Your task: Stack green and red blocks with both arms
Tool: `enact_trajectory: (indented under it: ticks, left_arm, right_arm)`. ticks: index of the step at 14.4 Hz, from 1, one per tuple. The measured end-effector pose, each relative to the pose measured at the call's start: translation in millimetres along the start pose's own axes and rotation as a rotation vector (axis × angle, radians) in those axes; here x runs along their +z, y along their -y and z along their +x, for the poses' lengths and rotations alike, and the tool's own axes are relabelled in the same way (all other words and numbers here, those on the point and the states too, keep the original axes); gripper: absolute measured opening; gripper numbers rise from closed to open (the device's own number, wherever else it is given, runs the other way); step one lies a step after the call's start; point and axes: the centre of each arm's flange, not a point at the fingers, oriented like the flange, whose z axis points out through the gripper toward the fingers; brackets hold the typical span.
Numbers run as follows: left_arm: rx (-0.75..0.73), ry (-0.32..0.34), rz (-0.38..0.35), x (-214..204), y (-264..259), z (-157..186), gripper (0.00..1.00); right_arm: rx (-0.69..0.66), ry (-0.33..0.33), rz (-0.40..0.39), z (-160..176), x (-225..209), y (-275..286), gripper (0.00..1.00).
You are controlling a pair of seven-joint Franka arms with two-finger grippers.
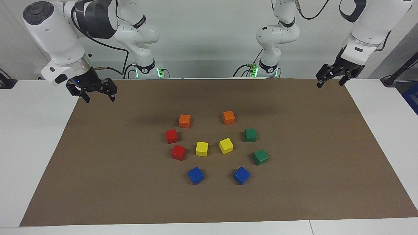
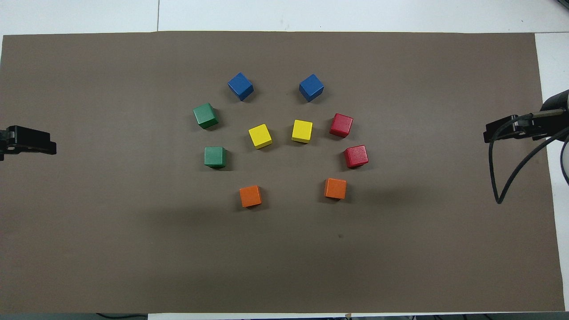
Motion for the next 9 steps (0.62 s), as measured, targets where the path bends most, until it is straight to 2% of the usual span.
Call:
enact_trajectory:
  ticks: [9]
  left_arm:
    - [0.025, 0.0, 0.001, 0.1, -5.7, -0.2, 1.0]
  right_arm:
    - [0.0, 0.002, 0.0, -0.2, 1.1, 0.0, 1.0]
